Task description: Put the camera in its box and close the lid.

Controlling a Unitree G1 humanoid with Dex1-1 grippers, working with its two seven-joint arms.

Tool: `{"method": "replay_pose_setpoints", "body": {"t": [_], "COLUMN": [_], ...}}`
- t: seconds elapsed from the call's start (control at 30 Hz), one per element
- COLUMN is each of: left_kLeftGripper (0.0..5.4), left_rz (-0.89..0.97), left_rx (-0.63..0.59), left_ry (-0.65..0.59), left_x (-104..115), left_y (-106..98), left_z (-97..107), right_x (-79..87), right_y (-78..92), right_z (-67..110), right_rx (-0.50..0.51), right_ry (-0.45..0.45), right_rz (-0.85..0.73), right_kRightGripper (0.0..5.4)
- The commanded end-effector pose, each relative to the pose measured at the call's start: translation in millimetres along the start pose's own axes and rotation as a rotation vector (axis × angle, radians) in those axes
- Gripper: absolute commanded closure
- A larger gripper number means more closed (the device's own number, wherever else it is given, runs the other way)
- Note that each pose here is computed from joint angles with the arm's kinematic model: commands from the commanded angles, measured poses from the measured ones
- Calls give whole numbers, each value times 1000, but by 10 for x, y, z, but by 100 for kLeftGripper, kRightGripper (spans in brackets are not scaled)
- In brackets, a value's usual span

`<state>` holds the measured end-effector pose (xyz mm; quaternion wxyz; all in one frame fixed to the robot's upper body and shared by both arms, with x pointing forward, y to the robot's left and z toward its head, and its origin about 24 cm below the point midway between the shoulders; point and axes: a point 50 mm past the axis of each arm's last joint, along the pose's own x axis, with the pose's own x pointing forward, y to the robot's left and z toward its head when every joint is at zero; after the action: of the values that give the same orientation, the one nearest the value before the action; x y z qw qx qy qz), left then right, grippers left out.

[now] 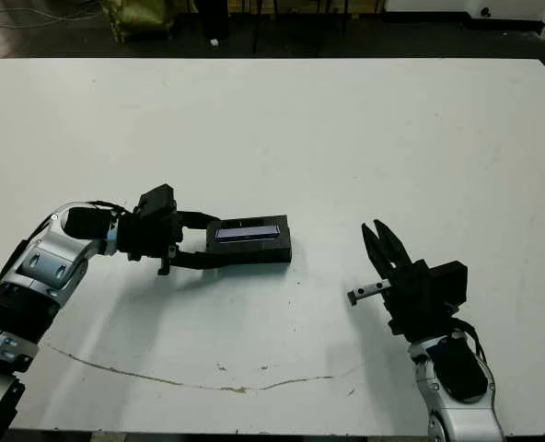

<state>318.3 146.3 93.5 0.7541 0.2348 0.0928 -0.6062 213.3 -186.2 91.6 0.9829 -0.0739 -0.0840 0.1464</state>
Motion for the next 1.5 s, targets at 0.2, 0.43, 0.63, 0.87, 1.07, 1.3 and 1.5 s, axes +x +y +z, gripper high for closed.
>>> {"method": "replay_pose_setpoints", "body": {"t": [0.2, 0.43, 0.63, 0.87, 1.07, 1.3, 1.5], "left_kLeftGripper": [318, 319, 319, 319, 319, 319, 319], "left_rz": [25, 30, 30, 45, 36, 11, -26], "left_rx": [-35, -35, -70, -85, -82, -86, -91], "left_ry": [71, 91, 87, 77, 82, 87, 68], "left_x": [-106, -172, -191, -172, -96, -10, 65], "left_y": [34, 88, 103, 112, 114, 129, 129], "left_z": [-152, -203, -231, -267, -267, -242, -237], "right_x": [-35, -21, -20, -24, -27, -27, -24], "right_y": [-16, -19, -23, -21, -21, -19, -22], "right_z": [-53, -62, -70, -72, -78, -77, -79], "right_rx": [5, -4, 4, -1, 3, 7, 6], "right_ry": [33, 24, 30, 38, 36, 40, 35], "right_rz": [-6, 0, -5, -11, -10, -11, -10], "right_kRightGripper": [540, 540, 540, 540, 540, 540, 540]}}
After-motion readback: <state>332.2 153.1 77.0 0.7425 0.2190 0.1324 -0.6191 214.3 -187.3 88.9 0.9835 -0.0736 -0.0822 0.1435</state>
